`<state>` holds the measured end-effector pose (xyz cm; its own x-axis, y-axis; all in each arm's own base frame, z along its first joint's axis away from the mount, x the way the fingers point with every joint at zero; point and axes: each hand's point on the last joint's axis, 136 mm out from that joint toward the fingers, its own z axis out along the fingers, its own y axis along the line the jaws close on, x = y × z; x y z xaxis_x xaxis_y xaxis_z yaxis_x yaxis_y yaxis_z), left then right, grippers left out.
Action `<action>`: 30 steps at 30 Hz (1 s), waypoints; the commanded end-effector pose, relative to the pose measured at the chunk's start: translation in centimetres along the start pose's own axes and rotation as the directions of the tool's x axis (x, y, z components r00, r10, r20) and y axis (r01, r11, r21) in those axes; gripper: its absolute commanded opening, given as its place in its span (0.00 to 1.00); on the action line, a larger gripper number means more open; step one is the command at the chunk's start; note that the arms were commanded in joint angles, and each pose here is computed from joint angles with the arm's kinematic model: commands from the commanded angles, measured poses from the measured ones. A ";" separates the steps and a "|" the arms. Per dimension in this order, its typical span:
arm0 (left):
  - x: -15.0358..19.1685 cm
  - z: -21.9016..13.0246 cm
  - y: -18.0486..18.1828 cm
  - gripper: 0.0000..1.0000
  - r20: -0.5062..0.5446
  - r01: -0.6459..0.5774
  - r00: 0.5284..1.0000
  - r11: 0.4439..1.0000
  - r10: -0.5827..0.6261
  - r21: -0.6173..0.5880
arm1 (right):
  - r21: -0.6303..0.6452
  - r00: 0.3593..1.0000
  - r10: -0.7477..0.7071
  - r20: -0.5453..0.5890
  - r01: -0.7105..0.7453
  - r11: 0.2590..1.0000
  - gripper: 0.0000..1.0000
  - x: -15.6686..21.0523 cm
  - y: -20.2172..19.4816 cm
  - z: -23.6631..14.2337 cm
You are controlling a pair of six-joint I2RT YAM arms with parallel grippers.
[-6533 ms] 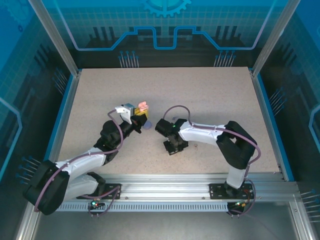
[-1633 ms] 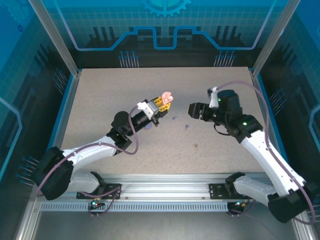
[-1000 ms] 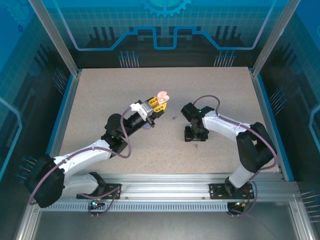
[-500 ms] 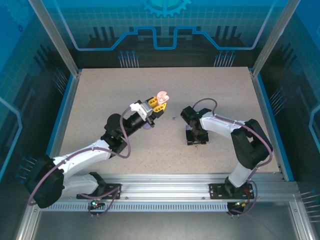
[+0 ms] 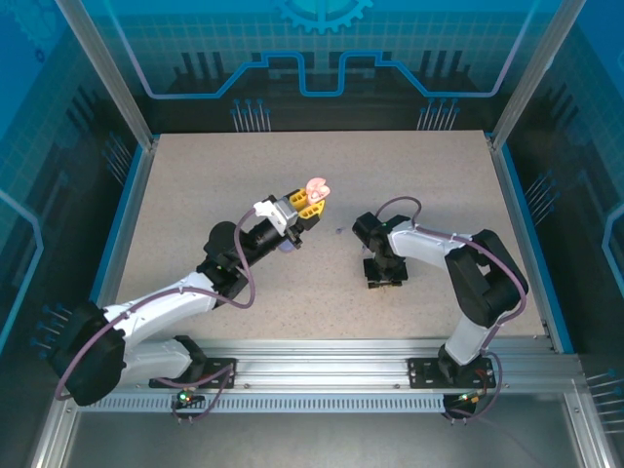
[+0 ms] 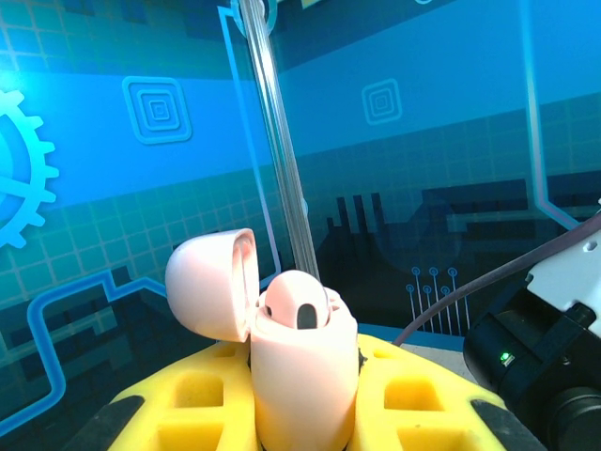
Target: Insert wireless bluetooth earbuds into charging case
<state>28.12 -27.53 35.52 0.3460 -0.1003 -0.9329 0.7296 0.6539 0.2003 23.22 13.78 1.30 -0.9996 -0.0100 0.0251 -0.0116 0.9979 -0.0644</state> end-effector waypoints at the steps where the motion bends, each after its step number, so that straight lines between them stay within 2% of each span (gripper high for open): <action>1: -0.5 0.2 0.0 0.00 0.020 0.008 1.000 1.000 -0.008 0.010 | 0.003 1.000 -0.002 -0.010 0.002 1.000 0.35 -0.4 0.0 0.4; 18: -0.6 0.3 -0.1 0.00 0.022 0.017 1.000 1.000 -0.018 0.017 | 0.000 1.000 0.013 -0.009 -0.013 1.000 0.31 -0.9 -0.8 0.9; 27: -0.5 0.4 -0.1 0.00 0.017 0.023 1.000 1.000 -0.023 0.018 | -0.004 1.000 0.001 -0.011 -0.002 1.000 0.24 -1.2 -0.9 0.9; 30: -0.4 0.4 -0.1 0.00 0.014 0.026 1.000 0.999 -0.026 0.018 | -0.007 1.000 -0.003 -0.014 0.003 1.000 0.19 -1.1 -0.9 1.0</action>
<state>28.31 -27.69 35.13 0.3338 -0.0979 -0.9375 0.7333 0.6519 0.1930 23.45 13.98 1.20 -0.9982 -0.0299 0.0516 -0.0306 0.9995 -0.0126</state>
